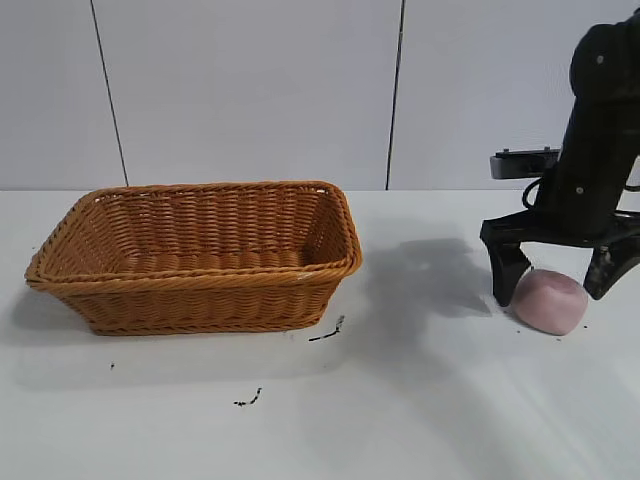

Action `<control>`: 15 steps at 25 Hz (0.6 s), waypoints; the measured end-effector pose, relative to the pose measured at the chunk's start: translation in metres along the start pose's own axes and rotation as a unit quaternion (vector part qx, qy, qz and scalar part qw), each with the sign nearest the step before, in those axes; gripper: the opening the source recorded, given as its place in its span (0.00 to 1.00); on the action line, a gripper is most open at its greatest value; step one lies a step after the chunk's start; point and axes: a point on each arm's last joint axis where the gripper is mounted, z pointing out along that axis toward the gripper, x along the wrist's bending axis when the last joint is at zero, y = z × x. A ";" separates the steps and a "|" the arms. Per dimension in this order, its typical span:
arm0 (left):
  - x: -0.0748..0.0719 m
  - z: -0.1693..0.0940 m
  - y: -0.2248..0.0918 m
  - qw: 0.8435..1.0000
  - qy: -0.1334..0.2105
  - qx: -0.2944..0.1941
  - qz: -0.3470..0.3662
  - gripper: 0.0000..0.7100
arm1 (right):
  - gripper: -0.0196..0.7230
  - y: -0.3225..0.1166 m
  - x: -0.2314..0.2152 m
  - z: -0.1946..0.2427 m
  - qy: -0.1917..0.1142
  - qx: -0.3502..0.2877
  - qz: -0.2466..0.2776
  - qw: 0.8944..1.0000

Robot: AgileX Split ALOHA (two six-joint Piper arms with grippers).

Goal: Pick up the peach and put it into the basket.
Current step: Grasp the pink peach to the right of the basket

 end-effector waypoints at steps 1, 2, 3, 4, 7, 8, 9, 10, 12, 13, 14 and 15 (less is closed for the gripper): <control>0.000 0.000 0.000 1.000 0.000 0.000 0.000 0.97 | 0.95 0.000 0.000 0.000 0.000 0.001 0.000 1.000; 0.000 0.000 0.000 1.000 0.000 0.000 0.000 0.97 | 0.92 0.000 0.000 0.000 0.000 0.002 0.000 1.000; 0.000 0.000 0.000 1.000 0.000 0.000 0.000 0.97 | 0.85 -0.001 0.000 0.000 0.000 0.004 0.000 1.000; 0.000 0.000 0.000 1.000 0.000 0.000 0.000 0.97 | 0.75 -0.001 0.000 0.000 0.000 0.007 0.000 1.000; 0.000 0.000 0.000 1.000 0.000 0.000 0.000 0.97 | 0.34 -0.002 0.000 0.000 0.001 0.014 -0.001 1.000; 0.000 0.000 0.000 1.000 0.000 0.000 0.000 0.97 | 0.22 -0.002 0.000 0.000 0.001 0.014 -0.001 1.000; 0.000 0.000 0.000 1.000 0.000 0.000 0.000 0.97 | 0.16 -0.002 0.000 0.000 0.001 0.013 -0.001 1.000; 0.000 0.000 0.000 1.000 0.000 0.000 0.000 0.97 | 0.12 -0.002 0.000 -0.001 0.001 0.012 -0.001 1.000; 0.000 0.000 0.000 1.000 0.000 0.000 0.000 0.97 | 0.08 0.000 0.000 -0.003 0.000 0.010 -0.001 1.000; 0.000 0.000 0.000 1.000 0.000 0.000 0.000 0.97 | 0.08 0.000 0.000 -0.007 0.000 0.008 -0.001 1.000; 0.000 0.000 0.000 1.000 0.000 0.000 0.000 0.97 | 0.07 0.001 0.000 -0.011 0.000 0.005 -0.001 1.000; 0.000 0.000 0.000 1.000 0.000 0.000 0.000 0.97 | 0.07 0.003 0.000 -0.018 0.000 -0.001 -0.001 1.000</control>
